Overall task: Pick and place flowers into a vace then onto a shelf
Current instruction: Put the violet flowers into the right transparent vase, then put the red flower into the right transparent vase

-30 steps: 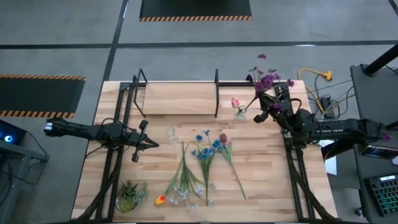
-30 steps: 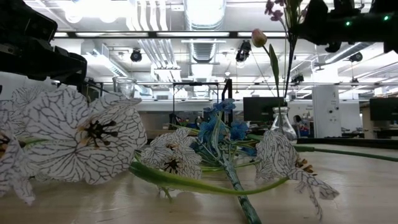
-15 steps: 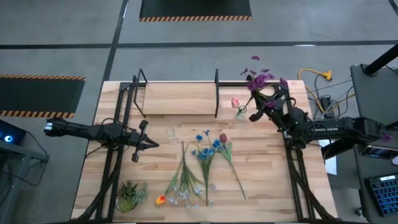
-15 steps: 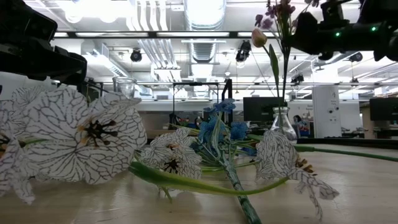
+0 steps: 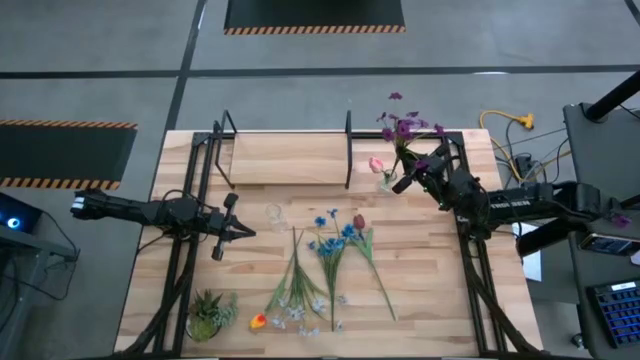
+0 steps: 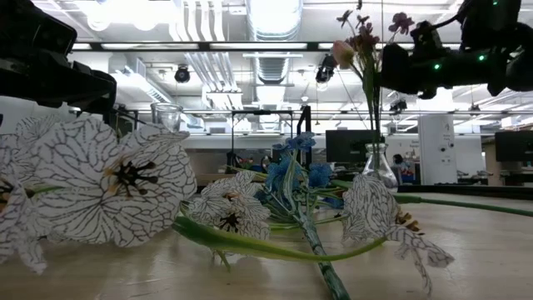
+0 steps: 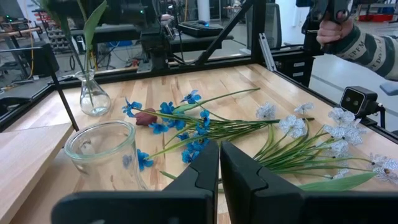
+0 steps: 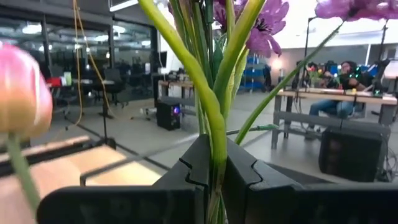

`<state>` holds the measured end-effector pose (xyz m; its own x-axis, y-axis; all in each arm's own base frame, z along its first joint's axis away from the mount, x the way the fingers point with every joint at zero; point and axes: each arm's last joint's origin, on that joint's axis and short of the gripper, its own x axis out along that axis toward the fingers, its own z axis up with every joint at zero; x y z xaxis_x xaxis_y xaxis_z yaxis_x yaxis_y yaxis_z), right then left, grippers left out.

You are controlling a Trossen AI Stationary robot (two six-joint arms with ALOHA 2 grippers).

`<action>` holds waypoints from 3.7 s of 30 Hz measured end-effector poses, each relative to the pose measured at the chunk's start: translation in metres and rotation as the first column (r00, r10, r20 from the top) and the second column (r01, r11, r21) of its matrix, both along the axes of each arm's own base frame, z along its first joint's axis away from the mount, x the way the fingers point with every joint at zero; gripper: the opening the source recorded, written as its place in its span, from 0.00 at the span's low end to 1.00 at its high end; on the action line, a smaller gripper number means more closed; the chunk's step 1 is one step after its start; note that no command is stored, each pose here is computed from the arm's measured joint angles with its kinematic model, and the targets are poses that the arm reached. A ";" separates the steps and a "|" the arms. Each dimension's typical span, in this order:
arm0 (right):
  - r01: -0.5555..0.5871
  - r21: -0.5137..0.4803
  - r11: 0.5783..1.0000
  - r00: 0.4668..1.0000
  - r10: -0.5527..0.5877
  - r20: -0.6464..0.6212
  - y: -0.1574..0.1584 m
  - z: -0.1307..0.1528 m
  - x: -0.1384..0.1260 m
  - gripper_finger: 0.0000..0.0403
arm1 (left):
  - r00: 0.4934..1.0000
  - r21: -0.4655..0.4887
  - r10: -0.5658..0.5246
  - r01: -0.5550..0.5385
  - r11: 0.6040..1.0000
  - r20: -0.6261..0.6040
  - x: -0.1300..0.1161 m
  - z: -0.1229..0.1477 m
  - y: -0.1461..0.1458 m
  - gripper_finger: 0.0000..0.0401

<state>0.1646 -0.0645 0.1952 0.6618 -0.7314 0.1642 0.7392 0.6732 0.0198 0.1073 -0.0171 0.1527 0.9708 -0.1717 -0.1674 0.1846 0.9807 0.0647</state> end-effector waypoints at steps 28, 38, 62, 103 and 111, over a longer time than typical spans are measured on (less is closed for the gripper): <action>-0.043 0.069 0.997 0.995 0.049 -0.088 0.003 -0.016 0.007 0.47 | 1.000 0.000 0.001 -0.001 1.000 -0.001 0.000 0.000 0.000 0.00; -0.078 0.083 0.993 0.988 0.088 -0.125 0.013 -0.009 -0.003 0.67 | 1.000 0.000 0.001 -0.001 1.000 -0.002 0.000 0.000 0.000 0.00; -0.440 0.154 0.885 0.894 0.448 -0.020 0.080 0.032 -0.020 0.67 | 1.000 0.000 0.000 0.000 1.000 -0.001 0.000 0.000 0.000 0.00; -0.359 0.494 0.792 0.786 0.542 -0.297 0.211 0.007 0.061 0.65 | 1.000 0.000 0.001 -0.001 1.000 0.000 0.000 0.000 0.000 0.00; -0.225 0.519 0.825 0.787 0.468 -0.402 0.214 -0.023 0.073 0.65 | 1.000 0.000 0.001 -0.001 1.000 0.001 0.000 0.000 0.000 0.00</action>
<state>0.2373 0.1493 0.1719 0.7799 -0.3453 -0.5221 0.4410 0.8950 0.0668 0.1073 -0.0170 0.1528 0.9711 -0.1710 -0.1666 0.1838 0.9808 0.0646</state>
